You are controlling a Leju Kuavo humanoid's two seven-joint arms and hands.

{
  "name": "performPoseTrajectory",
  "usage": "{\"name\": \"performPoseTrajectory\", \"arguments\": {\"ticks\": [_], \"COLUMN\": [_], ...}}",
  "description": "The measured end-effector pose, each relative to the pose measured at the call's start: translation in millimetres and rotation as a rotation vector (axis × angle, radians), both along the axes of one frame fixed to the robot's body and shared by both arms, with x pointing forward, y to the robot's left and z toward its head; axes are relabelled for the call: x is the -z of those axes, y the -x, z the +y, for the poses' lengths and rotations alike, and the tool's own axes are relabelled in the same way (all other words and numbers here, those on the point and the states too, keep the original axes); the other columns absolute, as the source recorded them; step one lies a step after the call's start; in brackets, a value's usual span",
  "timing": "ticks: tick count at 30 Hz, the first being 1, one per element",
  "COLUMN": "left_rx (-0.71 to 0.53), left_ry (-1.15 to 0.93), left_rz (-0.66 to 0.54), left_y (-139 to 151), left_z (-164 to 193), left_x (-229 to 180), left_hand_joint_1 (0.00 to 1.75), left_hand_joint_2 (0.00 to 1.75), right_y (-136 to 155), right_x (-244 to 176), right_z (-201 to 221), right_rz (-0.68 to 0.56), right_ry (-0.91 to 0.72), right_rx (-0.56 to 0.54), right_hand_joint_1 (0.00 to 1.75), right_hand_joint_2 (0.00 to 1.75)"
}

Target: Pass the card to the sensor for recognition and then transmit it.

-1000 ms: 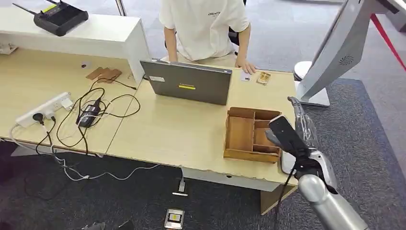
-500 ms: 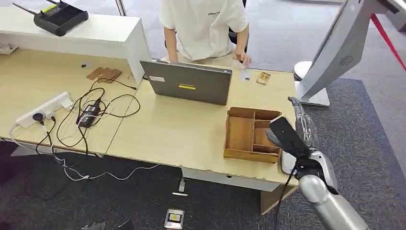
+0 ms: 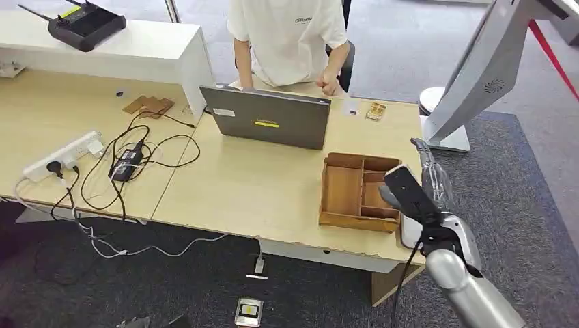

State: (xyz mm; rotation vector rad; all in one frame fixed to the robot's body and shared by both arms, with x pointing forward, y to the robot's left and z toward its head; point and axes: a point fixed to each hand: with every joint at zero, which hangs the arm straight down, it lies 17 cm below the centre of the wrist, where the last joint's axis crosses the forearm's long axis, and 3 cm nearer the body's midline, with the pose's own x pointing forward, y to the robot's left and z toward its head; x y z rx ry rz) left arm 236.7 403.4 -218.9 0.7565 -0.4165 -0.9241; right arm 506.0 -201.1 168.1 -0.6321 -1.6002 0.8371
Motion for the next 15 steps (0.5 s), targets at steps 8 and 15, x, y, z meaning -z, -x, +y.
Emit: {"name": "performPoseTrajectory", "arguments": {"ticks": [8,15], "left_rx": [-0.001,-0.001], "left_ry": [0.001,0.0], "left_rz": [0.0,0.0], "left_y": [0.0,0.0], "left_z": [-0.2,0.1], "left_x": [0.0,0.0], "left_hand_joint_1": [0.0,0.0], "left_hand_joint_2": [0.0,0.0], "right_y": [0.0,0.5], "right_x": [-0.1,-1.6], "right_z": [0.1,1.1], "right_rz": [0.0,-0.003], "right_ry": [0.0,-0.002], "right_rx": [0.0,-0.003], "right_hand_joint_1": [0.0,0.0], "right_hand_joint_2": [1.75,1.75]}}
